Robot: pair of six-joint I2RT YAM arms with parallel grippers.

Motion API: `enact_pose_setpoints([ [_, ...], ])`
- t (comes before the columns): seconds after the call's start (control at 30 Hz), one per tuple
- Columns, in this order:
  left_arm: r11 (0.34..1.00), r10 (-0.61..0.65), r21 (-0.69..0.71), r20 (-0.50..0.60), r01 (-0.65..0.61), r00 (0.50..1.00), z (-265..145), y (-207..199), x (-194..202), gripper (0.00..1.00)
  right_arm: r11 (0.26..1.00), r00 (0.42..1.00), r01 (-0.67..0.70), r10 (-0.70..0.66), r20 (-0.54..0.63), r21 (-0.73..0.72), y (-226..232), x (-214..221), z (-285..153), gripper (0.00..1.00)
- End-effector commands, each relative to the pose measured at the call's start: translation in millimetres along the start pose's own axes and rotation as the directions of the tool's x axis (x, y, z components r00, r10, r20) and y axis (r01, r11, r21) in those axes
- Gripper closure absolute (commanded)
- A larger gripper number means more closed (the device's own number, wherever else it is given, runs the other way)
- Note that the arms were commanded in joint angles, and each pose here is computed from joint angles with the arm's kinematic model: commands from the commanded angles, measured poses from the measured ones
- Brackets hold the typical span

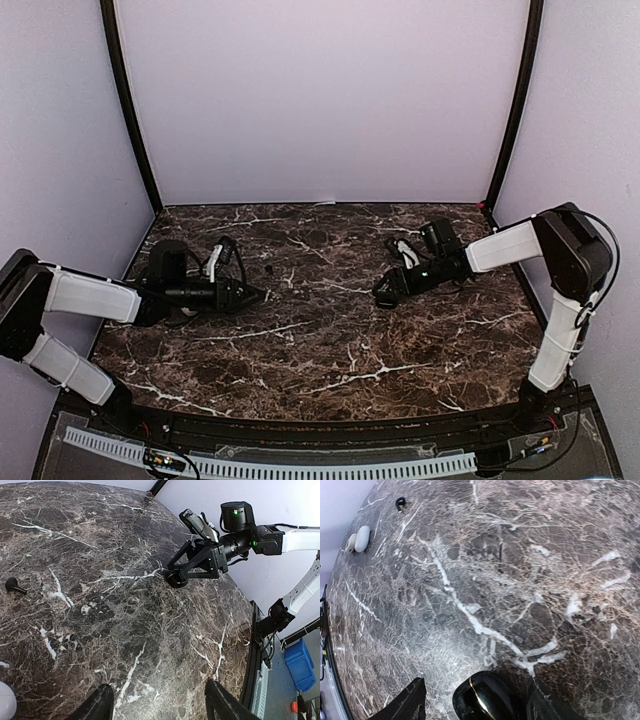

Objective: Insert the wireless bluetooth earbuds into the charging case
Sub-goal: Pick up the charging case from the center of the board.

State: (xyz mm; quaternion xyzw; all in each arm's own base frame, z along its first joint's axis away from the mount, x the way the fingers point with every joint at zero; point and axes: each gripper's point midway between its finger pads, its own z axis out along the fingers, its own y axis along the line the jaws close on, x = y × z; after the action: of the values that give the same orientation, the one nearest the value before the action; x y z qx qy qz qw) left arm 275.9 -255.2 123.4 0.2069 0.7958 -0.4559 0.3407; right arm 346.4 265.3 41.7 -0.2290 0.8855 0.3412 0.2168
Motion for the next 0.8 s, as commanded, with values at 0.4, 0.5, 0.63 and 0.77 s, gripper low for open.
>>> enact_pose_setpoints([
  [0.4,0.998,0.045,0.039,0.009,-0.045,0.999,4,-8,-6,0.35,0.995,0.995,0.084,-0.081,-0.061,0.052,4,30,2,0.22],
  [0.5,0.998,0.041,0.044,0.004,-0.041,0.999,6,-7,-6,0.35,0.981,0.987,0.15,-0.14,-0.082,0.124,4,32,6,0.22],
  [0.63,0.998,0.043,0.043,0.002,-0.043,0.999,7,-7,-5,0.35,0.957,0.975,0.217,-0.203,-0.093,0.193,4,34,6,0.27],
  [0.77,0.998,0.05,0.044,-0.002,-0.05,0.999,7,-6,-2,0.35,0.934,0.961,0.275,-0.26,-0.093,0.227,7,33,4,0.34],
])
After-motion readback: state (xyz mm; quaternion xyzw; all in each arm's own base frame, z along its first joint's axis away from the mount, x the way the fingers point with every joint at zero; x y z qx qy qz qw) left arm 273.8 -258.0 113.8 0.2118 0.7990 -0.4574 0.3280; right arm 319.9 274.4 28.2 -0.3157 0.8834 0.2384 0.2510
